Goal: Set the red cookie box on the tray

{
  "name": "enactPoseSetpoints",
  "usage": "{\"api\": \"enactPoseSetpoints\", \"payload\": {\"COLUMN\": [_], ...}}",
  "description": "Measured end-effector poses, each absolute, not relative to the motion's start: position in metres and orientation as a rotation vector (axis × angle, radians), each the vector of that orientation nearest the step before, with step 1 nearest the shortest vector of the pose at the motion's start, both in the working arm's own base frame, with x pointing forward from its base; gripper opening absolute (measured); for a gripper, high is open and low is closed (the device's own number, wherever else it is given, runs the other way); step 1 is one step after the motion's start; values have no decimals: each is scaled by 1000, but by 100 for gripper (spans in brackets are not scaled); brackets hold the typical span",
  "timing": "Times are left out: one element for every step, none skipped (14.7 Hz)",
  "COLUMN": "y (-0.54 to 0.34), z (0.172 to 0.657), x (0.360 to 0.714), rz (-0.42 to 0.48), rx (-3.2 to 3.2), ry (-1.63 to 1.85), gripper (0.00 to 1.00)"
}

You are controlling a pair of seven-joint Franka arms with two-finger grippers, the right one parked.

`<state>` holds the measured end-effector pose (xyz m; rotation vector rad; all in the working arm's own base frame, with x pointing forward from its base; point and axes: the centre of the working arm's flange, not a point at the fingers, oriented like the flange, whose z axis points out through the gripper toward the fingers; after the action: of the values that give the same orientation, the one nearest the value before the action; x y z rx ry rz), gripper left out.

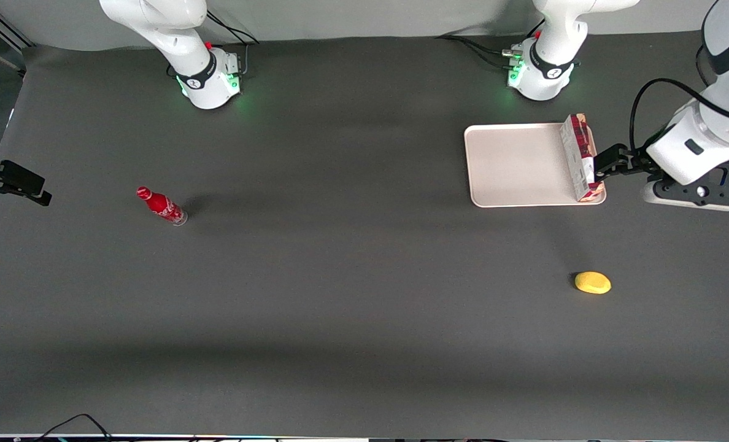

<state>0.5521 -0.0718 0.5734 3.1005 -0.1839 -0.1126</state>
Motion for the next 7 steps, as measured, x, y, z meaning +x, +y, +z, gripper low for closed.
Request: {"api": "enactPoseSetpoints", "payload": {"y": [-72, -71, -68, -62, -56, -53, -51], "z": [572, 572, 571, 571, 571, 571, 571], "x": [555, 556, 557, 558, 558, 557, 553], "rz": [-113, -113, -113, -112, -112, -110, -99], "rx": [3100, 3107, 3114, 3117, 3118, 3118, 3120], "ry": [-185, -186, -187, -190, -196, -200, -200], "gripper": [100, 100, 100, 100, 100, 100, 100]}}
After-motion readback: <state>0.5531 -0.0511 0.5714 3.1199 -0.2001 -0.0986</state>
